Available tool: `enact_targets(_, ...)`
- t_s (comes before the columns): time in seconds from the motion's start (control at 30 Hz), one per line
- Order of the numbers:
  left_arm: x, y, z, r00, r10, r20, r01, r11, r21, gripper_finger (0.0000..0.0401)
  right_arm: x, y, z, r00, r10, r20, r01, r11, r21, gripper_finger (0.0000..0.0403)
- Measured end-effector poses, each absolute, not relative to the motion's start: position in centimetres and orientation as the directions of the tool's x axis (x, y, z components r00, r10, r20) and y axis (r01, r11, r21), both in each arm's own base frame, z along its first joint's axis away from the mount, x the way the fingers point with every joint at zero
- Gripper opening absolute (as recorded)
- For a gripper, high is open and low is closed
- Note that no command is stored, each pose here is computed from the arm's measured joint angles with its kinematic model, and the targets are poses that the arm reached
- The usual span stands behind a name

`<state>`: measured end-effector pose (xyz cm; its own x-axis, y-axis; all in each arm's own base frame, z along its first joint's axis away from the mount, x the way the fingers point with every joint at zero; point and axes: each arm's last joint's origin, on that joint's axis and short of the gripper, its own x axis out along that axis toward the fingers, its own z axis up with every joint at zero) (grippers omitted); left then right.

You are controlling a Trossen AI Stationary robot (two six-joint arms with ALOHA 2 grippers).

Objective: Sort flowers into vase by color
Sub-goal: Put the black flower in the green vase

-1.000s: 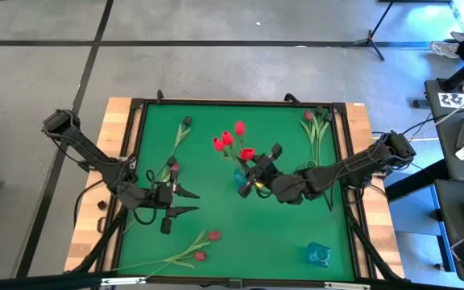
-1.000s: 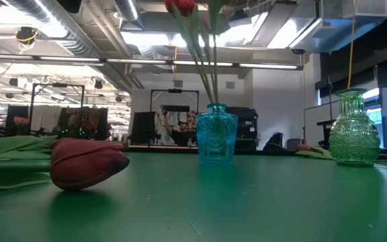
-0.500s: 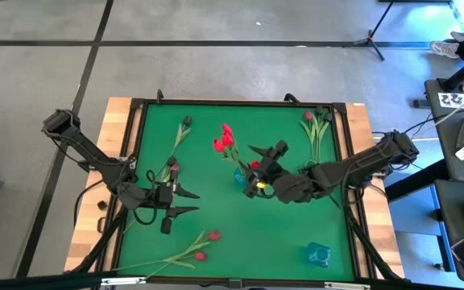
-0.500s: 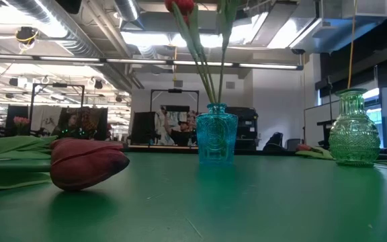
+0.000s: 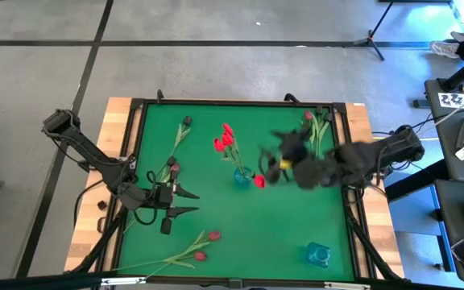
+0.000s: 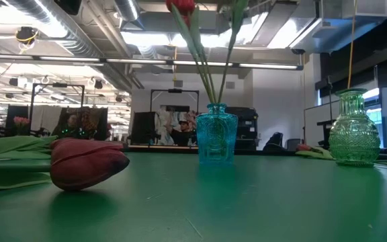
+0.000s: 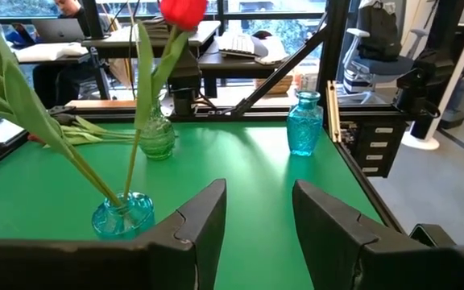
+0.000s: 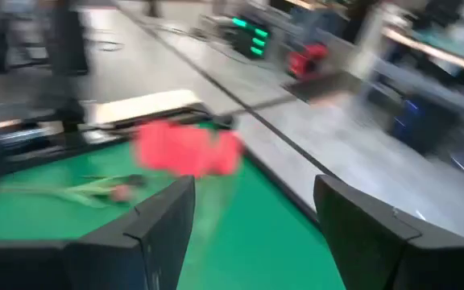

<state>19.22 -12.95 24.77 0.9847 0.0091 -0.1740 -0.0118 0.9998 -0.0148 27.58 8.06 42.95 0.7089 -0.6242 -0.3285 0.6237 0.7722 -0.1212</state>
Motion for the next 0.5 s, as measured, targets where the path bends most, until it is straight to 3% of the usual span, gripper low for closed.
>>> enact_targets(0.2,19.2,-13.0,24.8,0.985,0.006,-0.174,-0.009,1.000,-0.016,0.0141,24.7,1.3,42.0,0.466,-0.719,-0.516,0.806,0.586,-0.089,0.0253)
enact_targets(0.4,19.2,-13.0,24.7,0.984,0.006,-0.178,-0.009,1.000,-0.016,0.0141,22.3,-5.6,40.7,0.125,-0.762,-0.636,0.913,0.339,-0.227,0.0253)
enact_targets(0.5,19.2,-13.0,24.7,0.984,0.006,-0.178,-0.013,0.999,-0.039,0.0141,21.6,-8.9,39.1,0.011,-0.708,-0.706,0.914,0.293,-0.280,0.0253)
